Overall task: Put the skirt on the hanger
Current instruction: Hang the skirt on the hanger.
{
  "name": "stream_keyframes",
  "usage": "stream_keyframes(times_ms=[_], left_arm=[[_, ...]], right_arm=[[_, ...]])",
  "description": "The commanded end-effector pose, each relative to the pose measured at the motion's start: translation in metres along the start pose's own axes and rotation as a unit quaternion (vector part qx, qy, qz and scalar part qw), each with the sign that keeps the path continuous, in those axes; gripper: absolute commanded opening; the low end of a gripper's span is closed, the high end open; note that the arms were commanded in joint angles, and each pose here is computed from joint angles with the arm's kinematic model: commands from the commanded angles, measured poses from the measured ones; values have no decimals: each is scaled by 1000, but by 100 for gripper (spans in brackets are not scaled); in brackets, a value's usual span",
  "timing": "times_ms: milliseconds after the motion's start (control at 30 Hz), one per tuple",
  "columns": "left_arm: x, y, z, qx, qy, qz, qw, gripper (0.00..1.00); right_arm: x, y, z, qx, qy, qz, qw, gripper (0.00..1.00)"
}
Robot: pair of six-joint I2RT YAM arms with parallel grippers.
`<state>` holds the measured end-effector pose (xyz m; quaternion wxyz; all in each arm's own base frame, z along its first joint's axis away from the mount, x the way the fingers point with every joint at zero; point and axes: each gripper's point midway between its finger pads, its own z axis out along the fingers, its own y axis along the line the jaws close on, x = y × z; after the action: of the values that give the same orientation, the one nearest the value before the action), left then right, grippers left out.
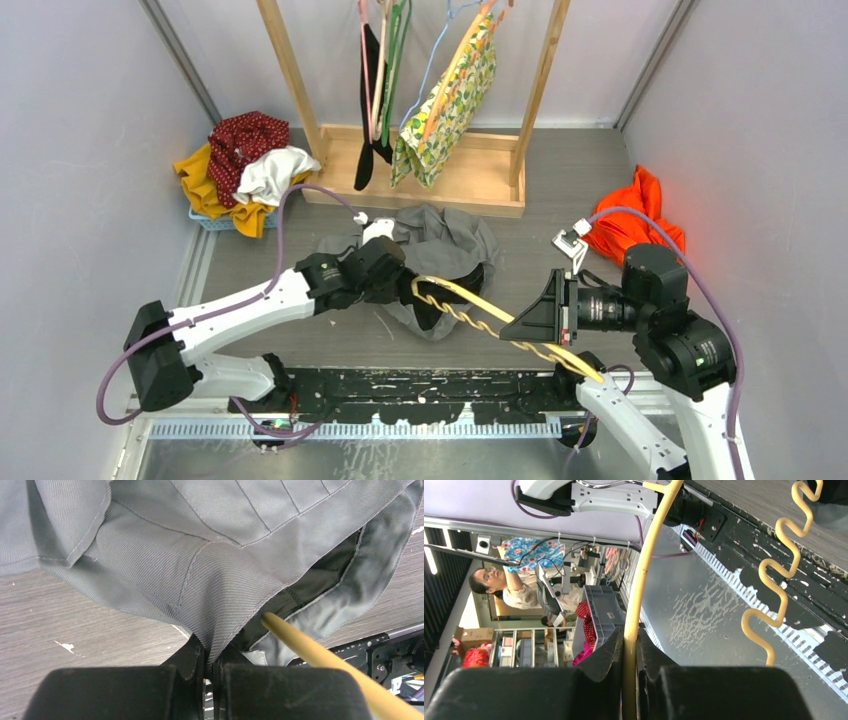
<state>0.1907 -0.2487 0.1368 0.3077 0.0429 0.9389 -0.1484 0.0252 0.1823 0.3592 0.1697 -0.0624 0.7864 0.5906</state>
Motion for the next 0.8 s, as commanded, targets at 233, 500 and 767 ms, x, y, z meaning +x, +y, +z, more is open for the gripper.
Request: stream_keyframes(times_ms=[233,500,767], left_arm=[[-27,-26,-30,62,-12,21,998,0],[-56,-43,-78,143,-72,-9,987,0],[-73,-57,-99,197,-115,-33,973,0]], right_arm=[[-21,-26,28,-36,-10,-12,999,1],[-65,-39,60,-113,-76,-38,990,1],[-83,-54,90,-187,-101,-39,976,1]])
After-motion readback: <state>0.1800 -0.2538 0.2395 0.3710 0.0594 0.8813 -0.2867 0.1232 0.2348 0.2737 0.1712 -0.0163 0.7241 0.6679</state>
